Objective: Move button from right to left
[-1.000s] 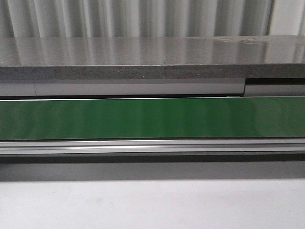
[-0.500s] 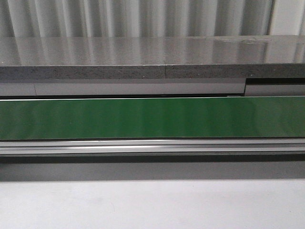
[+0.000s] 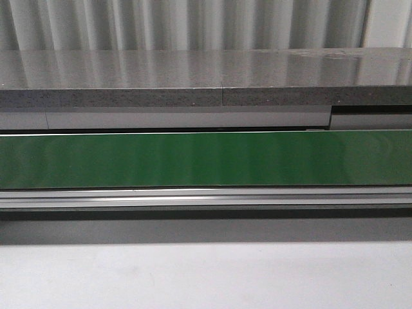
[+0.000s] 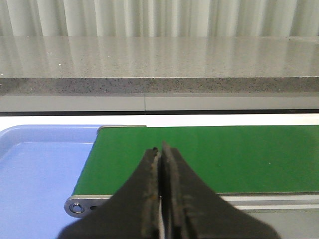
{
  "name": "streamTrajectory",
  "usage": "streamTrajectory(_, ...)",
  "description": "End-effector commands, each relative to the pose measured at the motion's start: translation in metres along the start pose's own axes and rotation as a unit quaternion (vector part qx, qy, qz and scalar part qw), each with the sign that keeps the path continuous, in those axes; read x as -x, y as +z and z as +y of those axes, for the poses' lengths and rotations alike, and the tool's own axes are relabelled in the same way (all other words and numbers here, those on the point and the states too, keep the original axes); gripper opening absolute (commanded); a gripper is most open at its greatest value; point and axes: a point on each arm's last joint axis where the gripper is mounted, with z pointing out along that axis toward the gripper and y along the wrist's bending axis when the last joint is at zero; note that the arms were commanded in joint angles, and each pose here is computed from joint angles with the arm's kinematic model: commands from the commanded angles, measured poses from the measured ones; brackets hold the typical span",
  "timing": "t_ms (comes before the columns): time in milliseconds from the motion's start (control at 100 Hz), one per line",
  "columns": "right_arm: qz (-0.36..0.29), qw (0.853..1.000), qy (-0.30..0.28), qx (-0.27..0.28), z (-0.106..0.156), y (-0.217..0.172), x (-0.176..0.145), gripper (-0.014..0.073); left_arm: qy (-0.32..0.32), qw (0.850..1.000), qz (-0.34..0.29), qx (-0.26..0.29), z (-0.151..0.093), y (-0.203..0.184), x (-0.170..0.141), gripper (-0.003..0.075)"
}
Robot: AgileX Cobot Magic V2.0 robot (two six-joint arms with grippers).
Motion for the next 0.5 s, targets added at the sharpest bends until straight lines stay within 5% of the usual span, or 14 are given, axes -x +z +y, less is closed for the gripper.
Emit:
streamTrajectory(0, -0.033, 0.999, -0.007, -0.002, 0.002, 0.007, 0.027, -0.0066, -0.004, 0.999, -0.046, -0.007, -0.001, -0.002, 0.001, -0.0020)
streamTrajectory(280, 0.059, 0.998, -0.006, -0.011, 0.003, 0.042, 0.035, -0.0066, -0.004, 0.999, -0.046, -0.007, -0.001, -0.002, 0.001, -0.0020)
streamTrajectory(490, 0.180, 0.983, -0.019, -0.027, 0.001, 0.067, 0.039, -0.0051, -0.004, 0.999, -0.046, -0.007, -0.001, -0.002, 0.001, -0.0020)
